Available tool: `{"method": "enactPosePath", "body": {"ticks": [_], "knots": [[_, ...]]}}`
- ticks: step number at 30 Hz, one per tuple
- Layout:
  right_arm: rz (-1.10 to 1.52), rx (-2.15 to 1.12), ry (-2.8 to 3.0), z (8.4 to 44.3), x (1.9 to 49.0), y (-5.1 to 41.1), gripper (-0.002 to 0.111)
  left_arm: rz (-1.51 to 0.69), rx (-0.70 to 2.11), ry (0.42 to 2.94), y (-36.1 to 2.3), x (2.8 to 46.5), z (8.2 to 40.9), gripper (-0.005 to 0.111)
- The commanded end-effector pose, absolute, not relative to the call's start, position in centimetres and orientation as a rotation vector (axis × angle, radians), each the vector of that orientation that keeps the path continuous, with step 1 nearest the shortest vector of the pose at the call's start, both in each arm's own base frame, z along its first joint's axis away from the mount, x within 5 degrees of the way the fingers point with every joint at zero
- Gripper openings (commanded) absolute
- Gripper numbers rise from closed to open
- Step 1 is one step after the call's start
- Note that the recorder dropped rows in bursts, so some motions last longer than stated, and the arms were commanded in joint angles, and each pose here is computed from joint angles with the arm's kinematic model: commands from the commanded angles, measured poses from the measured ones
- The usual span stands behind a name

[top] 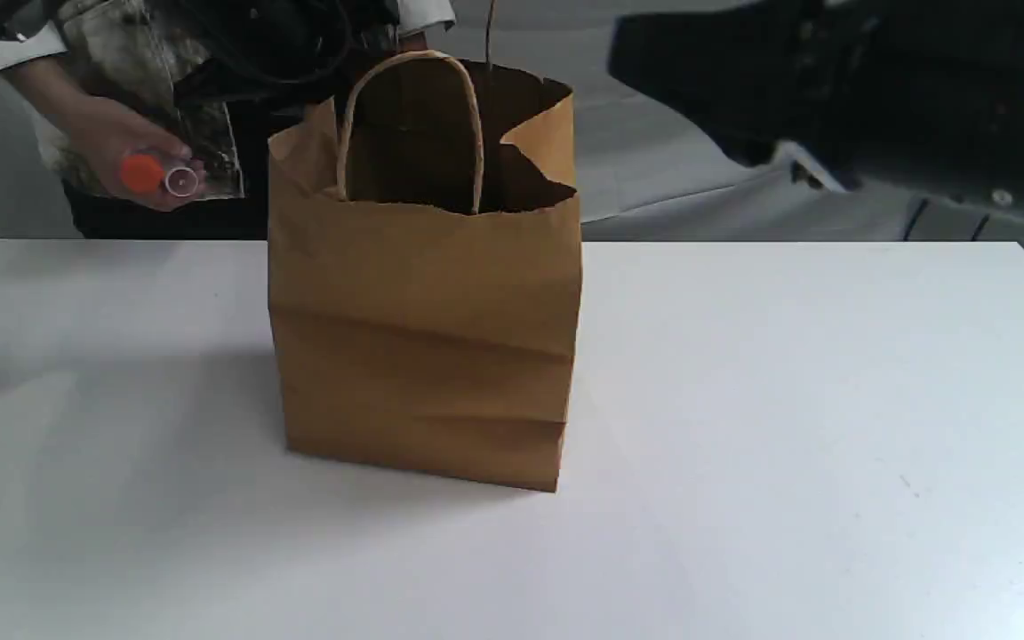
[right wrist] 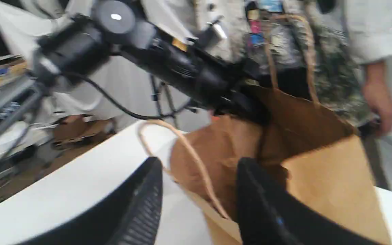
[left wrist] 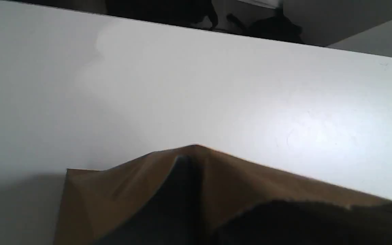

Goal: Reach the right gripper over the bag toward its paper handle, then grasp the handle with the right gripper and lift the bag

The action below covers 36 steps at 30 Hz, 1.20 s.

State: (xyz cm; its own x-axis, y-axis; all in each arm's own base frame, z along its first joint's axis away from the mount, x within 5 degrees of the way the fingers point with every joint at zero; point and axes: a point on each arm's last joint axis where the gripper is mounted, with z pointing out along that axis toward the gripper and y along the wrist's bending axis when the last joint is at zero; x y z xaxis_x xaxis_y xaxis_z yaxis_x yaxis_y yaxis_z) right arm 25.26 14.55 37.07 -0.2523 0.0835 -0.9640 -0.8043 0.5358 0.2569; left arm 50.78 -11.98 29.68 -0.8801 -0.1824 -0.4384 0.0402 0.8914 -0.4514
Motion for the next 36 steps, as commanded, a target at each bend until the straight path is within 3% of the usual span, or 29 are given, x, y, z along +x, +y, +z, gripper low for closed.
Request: {"method": "enactPosePath", "body": {"ticks": [1, 14, 17, 23, 29, 36], "knots": [[1.007, -0.872, 1.688, 36.5, 27.6, 15.7, 0.063, -0.648, -0.090, 2.554, -12.3, 50.6, 30.3, 0.000], [0.982, -0.894, 1.743, 34.2, 34.7, 18.1, 0.060, -0.677, -0.096, 2.553, -12.4, 50.6, 30.4, 0.000], [1.016, -0.878, 1.797, 32.5, 35.6, 18.4, 0.047, -0.683, -0.117, 2.555, -12.4, 50.6, 30.4, 0.000], [1.094, -0.975, 1.770, 31.9, 35.1, 18.8, 0.000, -0.685, -0.123, 2.555, -12.4, 50.6, 30.4, 0.000], [1.280, -1.143, 1.684, 32.9, 32.8, 18.9, 0.000, -0.597, -0.169, 2.562, -11.9, 50.7, 30.1, 0.000], [1.292, -1.134, 1.625, 37.1, 31.4, 18.5, 0.000, -0.579, -0.215, 2.560, -11.9, 50.6, 30.4, 0.000]]}}
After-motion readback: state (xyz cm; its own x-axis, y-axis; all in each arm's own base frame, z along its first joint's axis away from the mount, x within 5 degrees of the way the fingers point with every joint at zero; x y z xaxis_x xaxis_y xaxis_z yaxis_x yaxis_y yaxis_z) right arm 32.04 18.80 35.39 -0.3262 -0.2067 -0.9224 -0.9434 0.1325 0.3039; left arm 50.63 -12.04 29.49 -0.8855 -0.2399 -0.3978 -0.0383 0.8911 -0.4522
